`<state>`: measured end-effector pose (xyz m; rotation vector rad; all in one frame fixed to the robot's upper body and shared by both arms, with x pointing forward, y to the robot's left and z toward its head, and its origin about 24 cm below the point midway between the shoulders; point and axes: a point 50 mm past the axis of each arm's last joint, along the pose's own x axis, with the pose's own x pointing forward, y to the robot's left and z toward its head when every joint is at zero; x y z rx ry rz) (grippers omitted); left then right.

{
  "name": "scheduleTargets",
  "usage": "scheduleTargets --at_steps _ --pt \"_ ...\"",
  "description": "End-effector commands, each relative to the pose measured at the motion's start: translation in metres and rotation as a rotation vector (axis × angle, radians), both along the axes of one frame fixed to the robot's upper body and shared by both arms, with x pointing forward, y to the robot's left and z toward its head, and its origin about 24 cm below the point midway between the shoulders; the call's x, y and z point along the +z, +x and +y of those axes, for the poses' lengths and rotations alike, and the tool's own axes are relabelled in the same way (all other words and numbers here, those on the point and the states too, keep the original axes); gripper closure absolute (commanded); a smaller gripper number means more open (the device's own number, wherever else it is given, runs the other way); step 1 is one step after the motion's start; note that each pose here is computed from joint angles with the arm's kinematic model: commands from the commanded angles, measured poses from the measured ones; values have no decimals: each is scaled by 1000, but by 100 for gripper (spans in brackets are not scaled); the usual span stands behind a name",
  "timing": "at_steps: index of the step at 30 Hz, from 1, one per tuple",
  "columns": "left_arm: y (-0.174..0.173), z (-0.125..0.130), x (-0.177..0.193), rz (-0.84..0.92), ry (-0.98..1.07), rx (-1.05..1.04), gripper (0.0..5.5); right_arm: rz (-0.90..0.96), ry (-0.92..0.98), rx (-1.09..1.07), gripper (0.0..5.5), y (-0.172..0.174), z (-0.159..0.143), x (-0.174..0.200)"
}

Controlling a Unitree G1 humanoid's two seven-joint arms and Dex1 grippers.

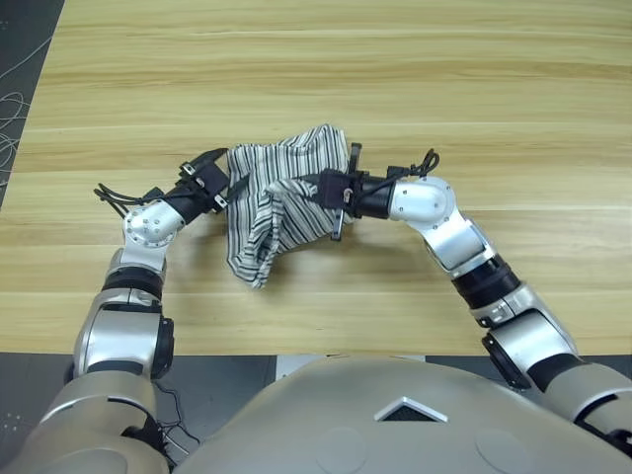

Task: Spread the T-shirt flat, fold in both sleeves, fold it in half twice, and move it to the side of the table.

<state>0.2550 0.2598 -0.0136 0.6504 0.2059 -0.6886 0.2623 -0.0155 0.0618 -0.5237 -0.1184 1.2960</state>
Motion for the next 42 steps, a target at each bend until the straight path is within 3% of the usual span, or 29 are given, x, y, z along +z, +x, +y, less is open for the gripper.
scheduleTargets --at_steps 1,14,27,33,42 --pt "-29 -17 -29 179 -17 -120 269 0 -47 -74 537 23 2 -10" --pt "-31 -18 -24 168 -35 -142 269 27 -155 -271 537 70 -23 -30" --pt "-27 -14 -17 140 -35 -129 269 130 -192 -213 537 56 -14 -52" --pt "-25 -17 -14 131 -50 -136 269 154 -176 -251 412 57 -16 -53" --pt "-21 -17 -7 125 -124 -119 269 135 -254 -393 408 62 -37 -65"
